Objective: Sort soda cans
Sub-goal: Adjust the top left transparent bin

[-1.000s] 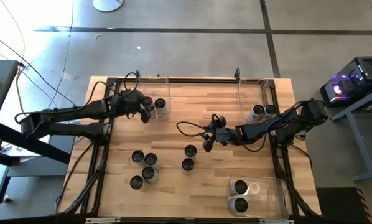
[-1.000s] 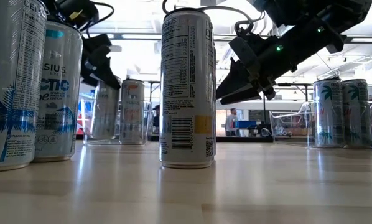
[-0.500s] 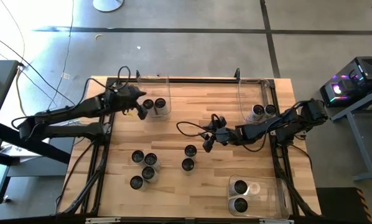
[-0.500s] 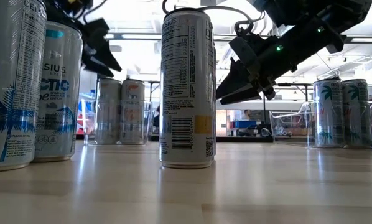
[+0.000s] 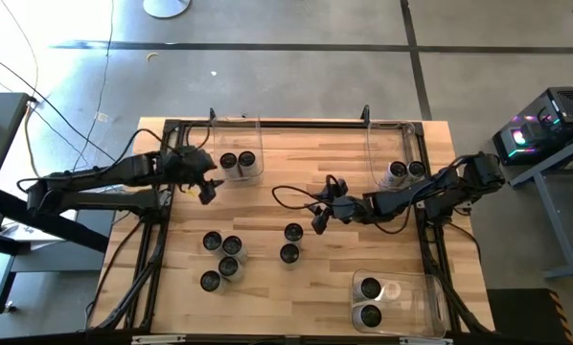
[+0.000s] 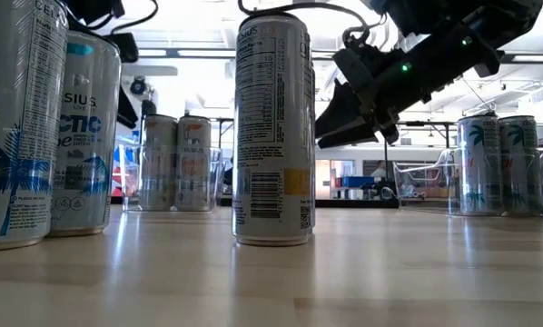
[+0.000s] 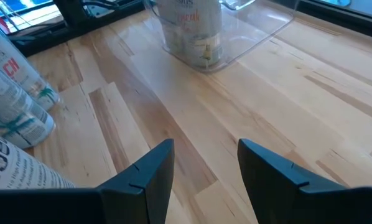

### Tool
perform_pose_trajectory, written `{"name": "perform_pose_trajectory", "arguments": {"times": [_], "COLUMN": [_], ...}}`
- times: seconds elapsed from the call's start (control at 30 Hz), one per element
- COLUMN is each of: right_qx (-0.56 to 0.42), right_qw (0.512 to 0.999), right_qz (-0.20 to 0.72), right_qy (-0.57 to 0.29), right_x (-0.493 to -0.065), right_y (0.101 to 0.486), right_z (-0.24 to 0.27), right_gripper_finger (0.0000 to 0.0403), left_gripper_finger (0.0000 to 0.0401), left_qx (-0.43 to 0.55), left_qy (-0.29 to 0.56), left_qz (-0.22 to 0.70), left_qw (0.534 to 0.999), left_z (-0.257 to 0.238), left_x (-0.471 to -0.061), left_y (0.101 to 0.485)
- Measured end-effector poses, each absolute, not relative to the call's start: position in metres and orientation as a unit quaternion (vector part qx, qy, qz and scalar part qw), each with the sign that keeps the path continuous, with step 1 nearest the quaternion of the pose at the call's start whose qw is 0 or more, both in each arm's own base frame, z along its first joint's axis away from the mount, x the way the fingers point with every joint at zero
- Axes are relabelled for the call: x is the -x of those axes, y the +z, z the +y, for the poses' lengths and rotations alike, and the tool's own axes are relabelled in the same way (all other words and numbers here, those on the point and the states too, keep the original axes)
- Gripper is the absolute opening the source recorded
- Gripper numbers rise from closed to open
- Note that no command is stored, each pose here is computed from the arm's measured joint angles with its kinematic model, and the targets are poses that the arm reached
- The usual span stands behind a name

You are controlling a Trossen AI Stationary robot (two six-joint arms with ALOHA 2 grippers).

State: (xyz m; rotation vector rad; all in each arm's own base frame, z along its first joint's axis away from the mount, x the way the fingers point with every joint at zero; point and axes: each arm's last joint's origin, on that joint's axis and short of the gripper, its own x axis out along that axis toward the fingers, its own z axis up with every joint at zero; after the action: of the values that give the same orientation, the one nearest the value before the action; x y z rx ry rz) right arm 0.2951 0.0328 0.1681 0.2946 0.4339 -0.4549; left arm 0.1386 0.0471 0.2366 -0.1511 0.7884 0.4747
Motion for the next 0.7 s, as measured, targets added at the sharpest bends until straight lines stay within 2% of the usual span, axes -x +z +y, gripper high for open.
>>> {"name": "perform_pose_trajectory", "arguments": {"times": [0.37,0.5,0.7], "right_qx": [-0.136,-0.135,-0.134], "right_qw": [0.940,0.940,0.941], "right_qz": [0.214,0.214,0.215], "right_qy": [-0.228,-0.228,-0.225], "right_x": [-0.295,-0.296,-0.296], "right_y": [0.168,0.168,0.168], "right_z": [0.029,0.029,0.029], "right_gripper_finger": [0.0174,0.0174,0.0174], "left_gripper_finger": [0.0197,0.0190,0.0188], "left_qx": [0.041,0.015,-0.024], "left_qy": [0.232,0.251,0.227], "left_qz": [0.469,0.494,0.506], "left_qw": [0.851,0.833,0.832], "left_z": [0.058,0.062,0.064], "left_x": [-0.160,-0.167,-0.173], "left_y": [0.211,0.203,0.198]}}
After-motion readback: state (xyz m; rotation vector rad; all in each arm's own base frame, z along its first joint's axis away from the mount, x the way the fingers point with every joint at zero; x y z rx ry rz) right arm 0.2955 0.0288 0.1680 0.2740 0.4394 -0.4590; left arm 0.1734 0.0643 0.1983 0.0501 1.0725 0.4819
